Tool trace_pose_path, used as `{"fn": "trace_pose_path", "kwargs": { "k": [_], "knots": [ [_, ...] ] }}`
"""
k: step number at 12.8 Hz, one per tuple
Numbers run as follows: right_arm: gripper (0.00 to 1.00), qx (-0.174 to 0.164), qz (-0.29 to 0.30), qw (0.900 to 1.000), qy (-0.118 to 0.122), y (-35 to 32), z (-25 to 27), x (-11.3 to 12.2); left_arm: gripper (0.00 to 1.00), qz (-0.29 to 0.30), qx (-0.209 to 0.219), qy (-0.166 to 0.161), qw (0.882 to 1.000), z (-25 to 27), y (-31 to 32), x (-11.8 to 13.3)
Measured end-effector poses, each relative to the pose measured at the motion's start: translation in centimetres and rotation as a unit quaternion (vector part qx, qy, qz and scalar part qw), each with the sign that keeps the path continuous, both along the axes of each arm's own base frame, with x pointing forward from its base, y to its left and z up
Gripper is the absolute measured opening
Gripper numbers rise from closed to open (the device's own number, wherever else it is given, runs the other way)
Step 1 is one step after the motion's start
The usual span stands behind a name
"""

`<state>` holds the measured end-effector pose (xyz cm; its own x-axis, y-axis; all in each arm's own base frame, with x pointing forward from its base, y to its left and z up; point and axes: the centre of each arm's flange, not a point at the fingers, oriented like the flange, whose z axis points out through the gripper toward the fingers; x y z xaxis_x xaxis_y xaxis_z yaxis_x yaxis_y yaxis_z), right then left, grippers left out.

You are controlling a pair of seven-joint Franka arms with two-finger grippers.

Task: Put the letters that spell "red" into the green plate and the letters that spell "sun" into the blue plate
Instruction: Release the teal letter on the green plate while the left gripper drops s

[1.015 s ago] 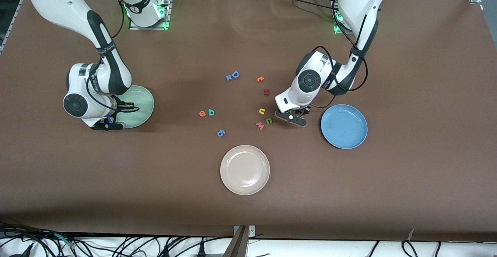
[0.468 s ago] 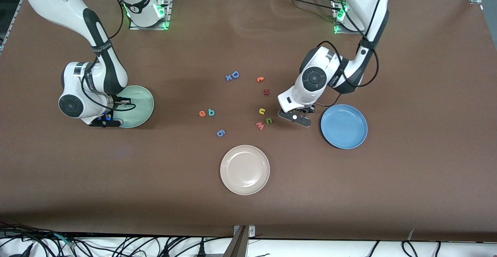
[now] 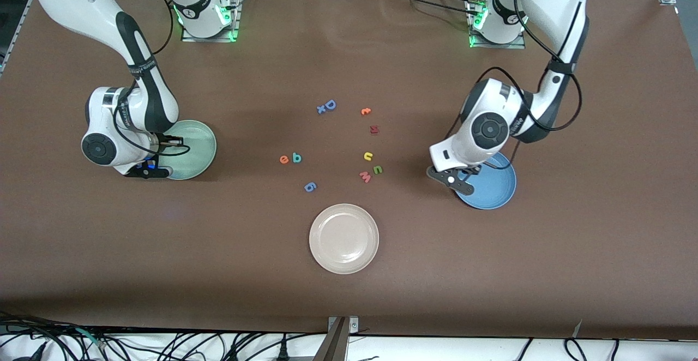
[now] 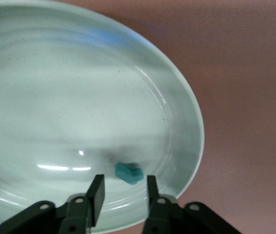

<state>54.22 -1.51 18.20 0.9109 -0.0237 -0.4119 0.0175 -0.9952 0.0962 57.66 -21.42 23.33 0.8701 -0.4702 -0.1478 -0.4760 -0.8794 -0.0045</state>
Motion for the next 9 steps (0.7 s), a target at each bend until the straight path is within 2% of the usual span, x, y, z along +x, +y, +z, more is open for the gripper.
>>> {"fn": "trace_pose_path", "kwargs": {
  "k": [1, 2, 4, 7, 9],
  "knots": [
    [0.59, 0.0, 0.0, 1.0, -0.003, 0.0, 0.2, 0.2, 0.28, -0.001, 0.006, 0.004, 1.0, -0.5, 1.0, 0.0],
    [0.65, 0.001, 0.0, 1.0, -0.008, 0.1, 0.8, 0.4, 0.28, 0.001, 0.008, 0.01, 1.0, -1.1, 1.7, 0.0],
    [0.65, -0.001, -0.01, 1.0, -0.019, 1.4, 2.7, 0.9, 0.28, 0.003, 0.011, 0.021, 1.0, -2.1, 2.3, -0.5],
    [0.65, -0.008, -0.04, 0.998, -0.042, 7.8, 6.7, 2.1, 0.28, 0.002, 0.014, 0.032, 0.999, -3.2, 2.4, -1.2],
    [0.69, -0.011, -0.071, 0.995, -0.063, 12.8, 8.4, 2.5, 0.34, 0.003, 0.014, 0.033, 0.999, -3.3, 2.5, -1.2]
  ]
}}
